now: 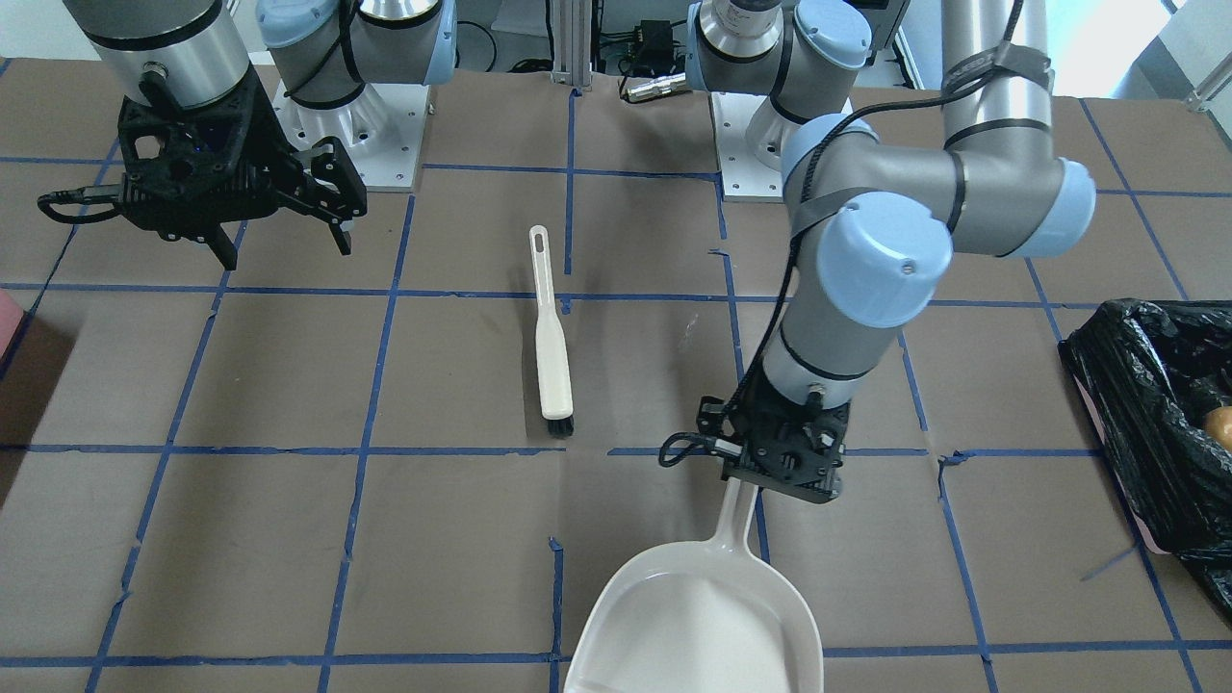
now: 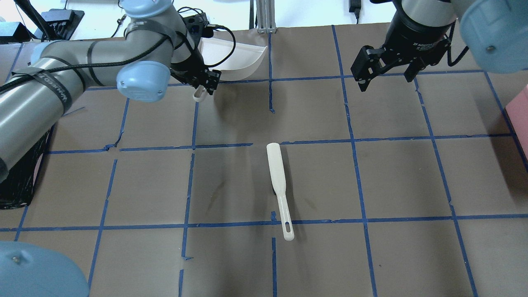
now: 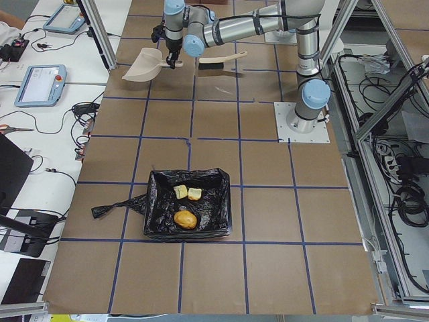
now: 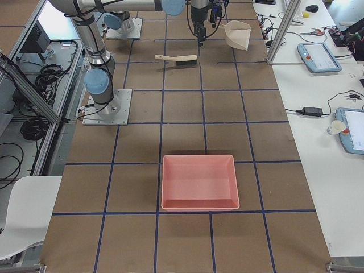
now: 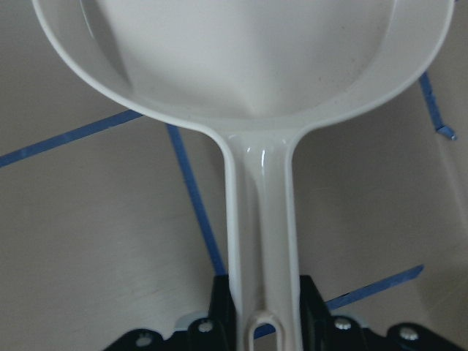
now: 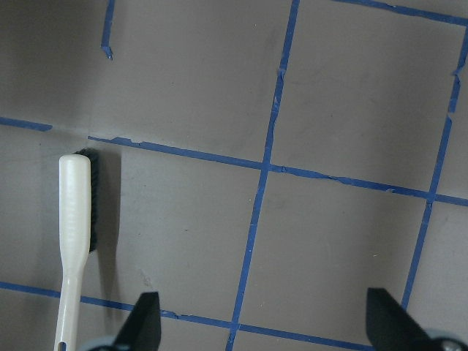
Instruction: Sweep and dump trash in nearest bin
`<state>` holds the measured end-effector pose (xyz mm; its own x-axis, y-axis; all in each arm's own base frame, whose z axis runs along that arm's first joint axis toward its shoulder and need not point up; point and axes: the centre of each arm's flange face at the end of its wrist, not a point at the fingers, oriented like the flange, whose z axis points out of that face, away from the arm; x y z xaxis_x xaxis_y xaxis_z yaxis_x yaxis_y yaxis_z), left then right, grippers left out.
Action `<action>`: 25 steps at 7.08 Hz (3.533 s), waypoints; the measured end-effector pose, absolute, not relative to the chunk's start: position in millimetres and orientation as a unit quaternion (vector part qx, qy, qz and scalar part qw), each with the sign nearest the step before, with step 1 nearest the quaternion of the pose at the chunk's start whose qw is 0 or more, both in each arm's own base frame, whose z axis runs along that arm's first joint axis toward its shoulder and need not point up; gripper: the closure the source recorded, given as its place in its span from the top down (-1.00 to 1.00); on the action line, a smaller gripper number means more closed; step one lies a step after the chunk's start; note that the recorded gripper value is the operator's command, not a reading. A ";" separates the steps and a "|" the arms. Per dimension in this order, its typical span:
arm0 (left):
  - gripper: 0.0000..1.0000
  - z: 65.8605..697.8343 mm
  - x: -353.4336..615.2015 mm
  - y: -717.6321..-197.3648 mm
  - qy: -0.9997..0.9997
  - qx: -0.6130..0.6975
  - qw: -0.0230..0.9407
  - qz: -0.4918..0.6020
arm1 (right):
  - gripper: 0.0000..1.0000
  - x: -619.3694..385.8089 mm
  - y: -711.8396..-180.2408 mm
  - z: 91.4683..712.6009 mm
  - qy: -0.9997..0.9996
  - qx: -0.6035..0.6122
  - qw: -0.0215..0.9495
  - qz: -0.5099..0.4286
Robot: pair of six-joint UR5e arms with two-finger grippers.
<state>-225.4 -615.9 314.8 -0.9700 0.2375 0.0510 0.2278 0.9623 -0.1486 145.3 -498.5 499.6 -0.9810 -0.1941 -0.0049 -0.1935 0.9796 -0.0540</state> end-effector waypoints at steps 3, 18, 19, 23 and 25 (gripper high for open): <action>-0.94 281.4 -304.4 -592.7 -0.993 -0.092 0.043 0.055 | 1.00 146.5 -497.5 499.3 0.995 -0.099 0.006 -0.026; 1.00 322.0 -304.2 -580.1 -0.995 -0.047 0.034 0.078 | 1.00 146.5 -497.1 499.8 0.995 -0.099 0.006 -0.027; 1.00 342.4 -283.4 -581.1 -0.996 -0.033 0.030 0.071 | 1.00 146.6 -497.1 499.8 0.995 -0.099 0.006 -0.027; 1.00 429.6 -179.6 -563.5 -0.999 -0.037 0.014 0.020 | 1.00 146.7 -497.1 499.8 0.995 -0.099 0.006 -0.027; 1.00 480.0 -142.9 -540.0 -0.999 -0.035 0.008 -0.011 | 1.00 147.2 -497.0 499.8 0.995 -0.099 0.006 -0.027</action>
